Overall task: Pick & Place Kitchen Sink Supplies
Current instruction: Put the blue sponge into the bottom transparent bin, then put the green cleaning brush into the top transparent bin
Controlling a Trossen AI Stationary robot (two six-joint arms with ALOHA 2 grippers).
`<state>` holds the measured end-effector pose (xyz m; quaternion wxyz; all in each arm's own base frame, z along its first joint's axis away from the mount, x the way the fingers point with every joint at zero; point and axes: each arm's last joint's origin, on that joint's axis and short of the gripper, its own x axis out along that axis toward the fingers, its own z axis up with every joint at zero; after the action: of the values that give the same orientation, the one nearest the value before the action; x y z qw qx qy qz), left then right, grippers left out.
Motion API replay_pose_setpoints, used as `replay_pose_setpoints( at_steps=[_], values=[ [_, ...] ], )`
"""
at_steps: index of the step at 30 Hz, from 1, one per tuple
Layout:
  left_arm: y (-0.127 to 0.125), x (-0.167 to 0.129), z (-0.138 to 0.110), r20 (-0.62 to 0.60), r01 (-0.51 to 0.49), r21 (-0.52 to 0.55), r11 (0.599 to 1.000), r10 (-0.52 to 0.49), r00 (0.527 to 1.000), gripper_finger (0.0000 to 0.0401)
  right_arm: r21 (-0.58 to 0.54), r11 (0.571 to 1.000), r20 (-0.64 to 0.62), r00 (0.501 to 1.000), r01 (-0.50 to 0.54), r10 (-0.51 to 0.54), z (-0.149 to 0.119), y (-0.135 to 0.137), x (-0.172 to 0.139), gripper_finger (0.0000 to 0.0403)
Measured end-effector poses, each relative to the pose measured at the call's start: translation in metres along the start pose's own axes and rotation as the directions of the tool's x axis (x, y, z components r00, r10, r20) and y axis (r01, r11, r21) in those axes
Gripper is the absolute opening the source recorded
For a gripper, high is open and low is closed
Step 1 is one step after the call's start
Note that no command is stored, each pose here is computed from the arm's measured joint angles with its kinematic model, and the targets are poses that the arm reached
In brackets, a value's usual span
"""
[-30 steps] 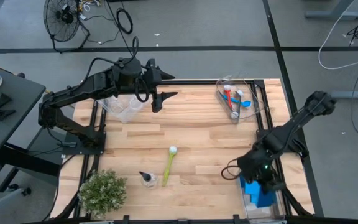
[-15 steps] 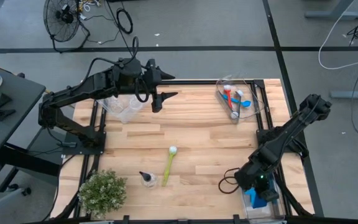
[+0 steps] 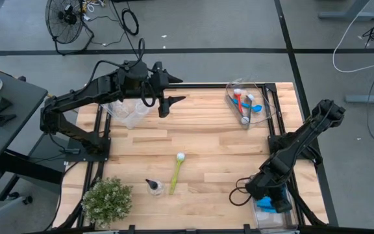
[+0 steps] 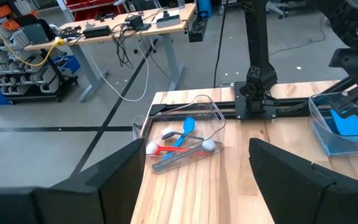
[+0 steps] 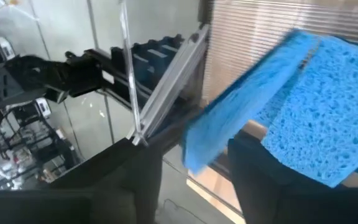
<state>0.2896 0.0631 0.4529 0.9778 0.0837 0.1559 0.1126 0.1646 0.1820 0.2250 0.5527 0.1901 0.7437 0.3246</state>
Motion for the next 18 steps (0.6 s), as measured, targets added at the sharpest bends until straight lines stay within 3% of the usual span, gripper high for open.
replay_pose_setpoints(
  at_steps=[3,8,18],
  values=[
    [0.0,0.0,0.0,0.0,0.0,-0.001,1.0,0.0,1.0,0.0286,-0.018,1.0,0.002,1.0,-0.001,0.001,-0.001,0.0,-0.001,0.0203],
    [0.0,0.0,0.0,0.0,0.0,-0.001,1.0,0.0,1.0,0.0286,0.052,0.998,0.033,0.999,0.018,-0.019,-0.004,0.001,-0.006,0.0225],
    [0.0,0.0,0.0,0.0,0.0,-0.001,1.0,0.0,1.0,0.0286,0.182,0.983,0.015,0.999,0.029,-0.032,-0.022,-0.001,-0.021,0.0231]
  ],
)
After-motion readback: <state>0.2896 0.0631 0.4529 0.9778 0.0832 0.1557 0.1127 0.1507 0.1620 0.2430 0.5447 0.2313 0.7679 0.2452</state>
